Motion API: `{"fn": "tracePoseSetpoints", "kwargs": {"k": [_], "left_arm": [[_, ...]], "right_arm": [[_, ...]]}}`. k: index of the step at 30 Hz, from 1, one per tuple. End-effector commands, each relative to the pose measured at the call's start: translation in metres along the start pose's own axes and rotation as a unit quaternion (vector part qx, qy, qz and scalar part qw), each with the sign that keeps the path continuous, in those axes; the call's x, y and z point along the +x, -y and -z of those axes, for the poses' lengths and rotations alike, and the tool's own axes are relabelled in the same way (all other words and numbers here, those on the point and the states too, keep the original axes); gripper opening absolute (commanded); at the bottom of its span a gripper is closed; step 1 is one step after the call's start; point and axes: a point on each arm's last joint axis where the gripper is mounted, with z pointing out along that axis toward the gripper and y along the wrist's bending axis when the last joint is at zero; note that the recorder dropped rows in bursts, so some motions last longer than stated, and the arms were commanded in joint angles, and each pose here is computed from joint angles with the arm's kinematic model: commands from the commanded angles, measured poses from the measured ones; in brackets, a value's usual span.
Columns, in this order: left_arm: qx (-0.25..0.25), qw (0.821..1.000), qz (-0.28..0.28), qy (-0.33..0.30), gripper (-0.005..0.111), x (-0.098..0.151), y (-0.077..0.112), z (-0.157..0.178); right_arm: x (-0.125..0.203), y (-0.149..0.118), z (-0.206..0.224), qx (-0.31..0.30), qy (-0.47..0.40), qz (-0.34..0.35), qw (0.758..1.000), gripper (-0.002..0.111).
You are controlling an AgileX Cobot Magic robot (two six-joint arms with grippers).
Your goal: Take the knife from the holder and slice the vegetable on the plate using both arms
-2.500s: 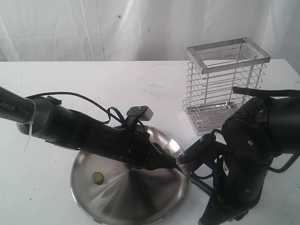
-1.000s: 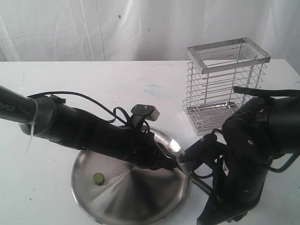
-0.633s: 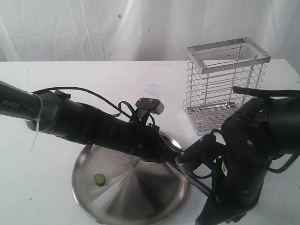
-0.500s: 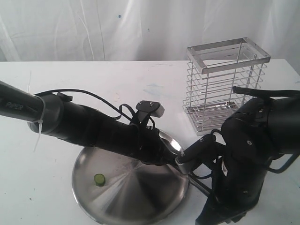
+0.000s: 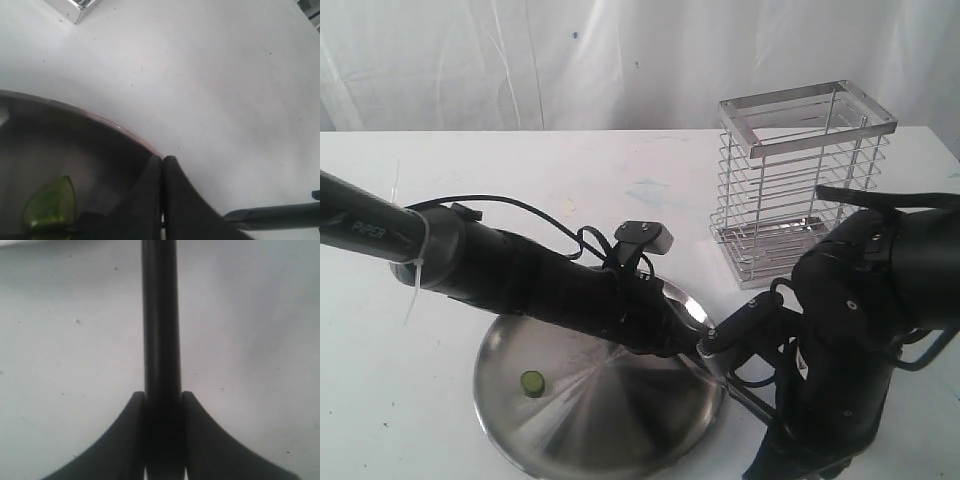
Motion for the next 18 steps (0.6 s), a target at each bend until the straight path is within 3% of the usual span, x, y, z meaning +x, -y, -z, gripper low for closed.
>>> {"fn": "tracePoseSetpoints", "kwargs": {"k": [1,11,18], "left_arm": [[-0.027,0.999,0.025,-0.021,0.0,0.017,-0.011,-0.009],[-0.039,0.999,0.028,-0.023,0.0,0.017,-0.014,-0.01],[-0.041,0.998,0.045,-0.019,0.0,0.015,-0.012,-0.008]], "right_arm": [[0.009,0.002,0.002,0.002,-0.038,-0.011,0.999,0.0],[0.026,0.001,0.01,0.002,-0.121,-0.017,0.993,0.0],[0.04,0.002,0.035,0.005,-0.09,-0.041,0.995,0.0]]}}
